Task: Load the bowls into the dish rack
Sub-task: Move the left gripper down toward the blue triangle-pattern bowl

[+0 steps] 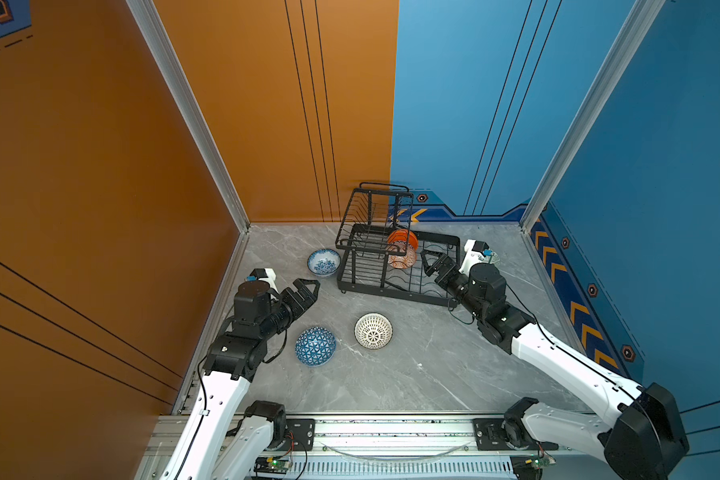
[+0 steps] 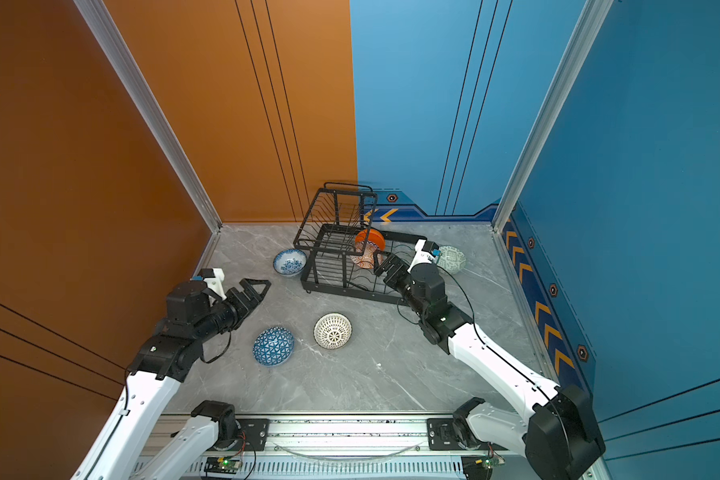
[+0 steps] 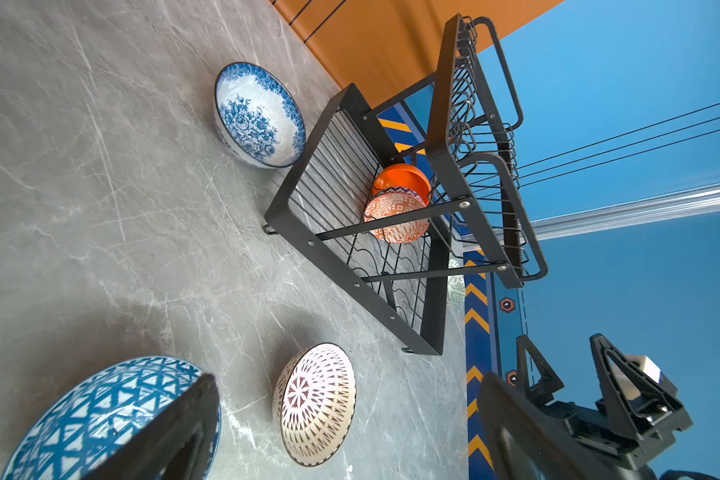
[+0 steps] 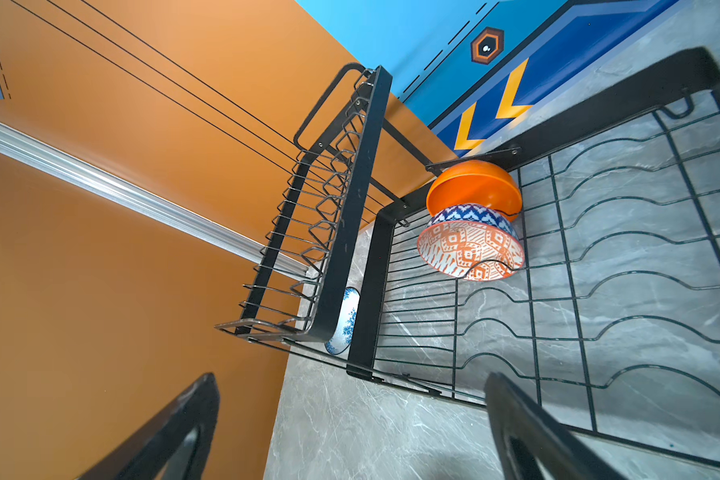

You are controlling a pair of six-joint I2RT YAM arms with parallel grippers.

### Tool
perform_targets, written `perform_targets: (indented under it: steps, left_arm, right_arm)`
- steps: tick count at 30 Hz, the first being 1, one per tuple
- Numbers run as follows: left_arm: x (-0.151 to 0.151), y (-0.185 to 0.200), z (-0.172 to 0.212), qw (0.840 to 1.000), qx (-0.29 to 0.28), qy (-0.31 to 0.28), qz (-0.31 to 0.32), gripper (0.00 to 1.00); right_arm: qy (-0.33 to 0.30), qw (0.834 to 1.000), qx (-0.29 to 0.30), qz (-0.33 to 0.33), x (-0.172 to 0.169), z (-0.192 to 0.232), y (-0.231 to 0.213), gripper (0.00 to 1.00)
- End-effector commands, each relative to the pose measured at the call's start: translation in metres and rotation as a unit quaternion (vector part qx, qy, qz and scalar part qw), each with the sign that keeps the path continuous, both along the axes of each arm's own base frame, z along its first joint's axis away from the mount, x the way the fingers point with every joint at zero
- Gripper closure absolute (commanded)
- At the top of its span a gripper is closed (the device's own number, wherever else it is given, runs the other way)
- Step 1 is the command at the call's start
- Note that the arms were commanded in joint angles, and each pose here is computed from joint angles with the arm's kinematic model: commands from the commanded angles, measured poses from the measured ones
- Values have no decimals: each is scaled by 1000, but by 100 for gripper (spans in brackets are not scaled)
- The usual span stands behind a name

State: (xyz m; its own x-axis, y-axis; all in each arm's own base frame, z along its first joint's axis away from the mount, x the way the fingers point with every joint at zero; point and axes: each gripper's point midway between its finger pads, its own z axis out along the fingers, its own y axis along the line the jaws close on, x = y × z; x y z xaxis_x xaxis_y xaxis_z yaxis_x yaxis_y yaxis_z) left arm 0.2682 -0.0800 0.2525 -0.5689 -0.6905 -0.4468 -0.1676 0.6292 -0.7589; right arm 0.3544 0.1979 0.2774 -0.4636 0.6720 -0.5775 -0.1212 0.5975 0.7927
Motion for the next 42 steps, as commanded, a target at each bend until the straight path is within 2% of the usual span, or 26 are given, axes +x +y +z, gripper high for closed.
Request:
perform_targets:
  steps: [1, 9, 24, 31, 42]
  left_arm:
    - [-12, 3, -20, 999, 11, 34, -6, 2]
    - [-28, 9, -40, 997, 26, 68, -3, 2]
    - [-37, 10, -52, 997, 17, 81, 0, 2]
    - [-48, 6, -76, 993, -8, 116, -2, 2]
    - [-65, 12, -99, 988, 18, 155, -2, 2]
  right_arm:
    - [-5, 1000, -17, -6, -1, 4, -4, 0]
    - [0, 1000, -29, 7, -2, -3, 2, 0]
    - [-13, 997, -74, 32, -13, 12, 10, 0]
    - [-15, 994, -106, 38, -22, 15, 6, 0]
    - [3, 983, -166, 79, -30, 4, 18, 0]
